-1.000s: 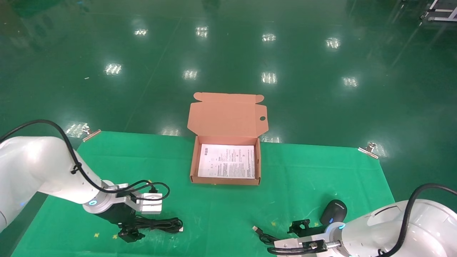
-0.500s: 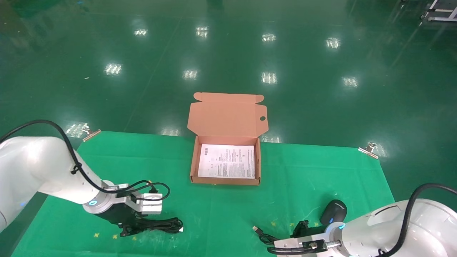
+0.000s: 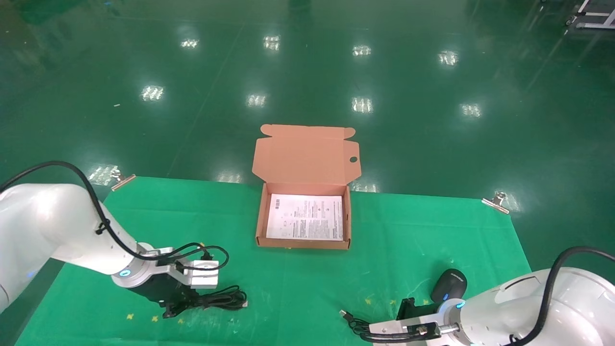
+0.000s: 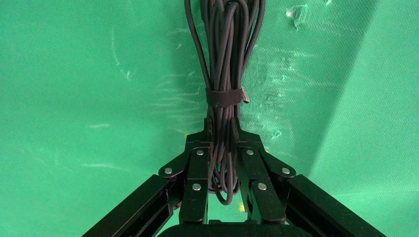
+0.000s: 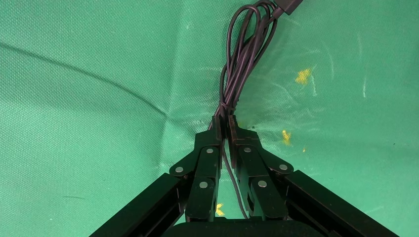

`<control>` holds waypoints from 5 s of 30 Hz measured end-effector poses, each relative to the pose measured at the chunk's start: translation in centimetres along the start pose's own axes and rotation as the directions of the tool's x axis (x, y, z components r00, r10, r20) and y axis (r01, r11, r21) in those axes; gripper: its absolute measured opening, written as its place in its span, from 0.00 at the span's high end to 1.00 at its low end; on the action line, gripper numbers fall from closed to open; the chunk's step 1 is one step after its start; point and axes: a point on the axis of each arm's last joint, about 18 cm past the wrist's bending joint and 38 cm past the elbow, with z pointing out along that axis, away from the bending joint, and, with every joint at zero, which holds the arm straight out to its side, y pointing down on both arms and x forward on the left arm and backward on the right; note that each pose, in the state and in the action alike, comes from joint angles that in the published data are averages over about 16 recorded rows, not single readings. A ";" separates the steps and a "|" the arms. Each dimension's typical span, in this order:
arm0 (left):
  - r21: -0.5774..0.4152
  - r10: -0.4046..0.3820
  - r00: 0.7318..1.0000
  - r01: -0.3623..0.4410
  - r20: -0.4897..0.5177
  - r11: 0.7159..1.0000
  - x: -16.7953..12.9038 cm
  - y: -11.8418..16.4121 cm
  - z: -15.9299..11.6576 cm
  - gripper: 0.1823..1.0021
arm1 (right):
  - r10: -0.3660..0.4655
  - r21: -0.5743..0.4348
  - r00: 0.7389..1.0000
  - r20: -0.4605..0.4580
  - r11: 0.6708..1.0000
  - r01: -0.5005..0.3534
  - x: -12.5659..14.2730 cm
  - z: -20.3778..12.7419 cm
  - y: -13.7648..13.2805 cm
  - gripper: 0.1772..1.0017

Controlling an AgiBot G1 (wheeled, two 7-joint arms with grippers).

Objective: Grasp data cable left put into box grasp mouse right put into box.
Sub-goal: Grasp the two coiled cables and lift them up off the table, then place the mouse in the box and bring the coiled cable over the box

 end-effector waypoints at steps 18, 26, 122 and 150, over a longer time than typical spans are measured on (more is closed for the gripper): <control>0.015 0.024 0.997 -0.025 0.067 1.000 -1.9 -0.2 -2.1 0.92 | 0.054 0.013 0.998 -0.043 0.998 -0.053 1.5 -2.6 1.4 0.97; 0.012 0.057 0.985 -0.060 0.164 0.998 -4.0 -0.1 -5.5 0.93 | 0.134 0.027 0.981 -0.139 0.991 -0.132 4.6 -7.1 3.9 0.97; -0.254 0.145 0.755 0.029 0.639 0.967 -11.1 0.0 -22.8 0.93 | 0.271 0.432 0.854 -0.444 0.900 -0.061 23.5 -11.0 -14.4 0.98; -0.251 0.145 0.757 0.025 0.638 0.968 -11.1 -0.2 -22.7 0.93 | 0.394 0.405 0.839 -0.376 0.884 -0.233 23.1 -6.8 -11.0 0.97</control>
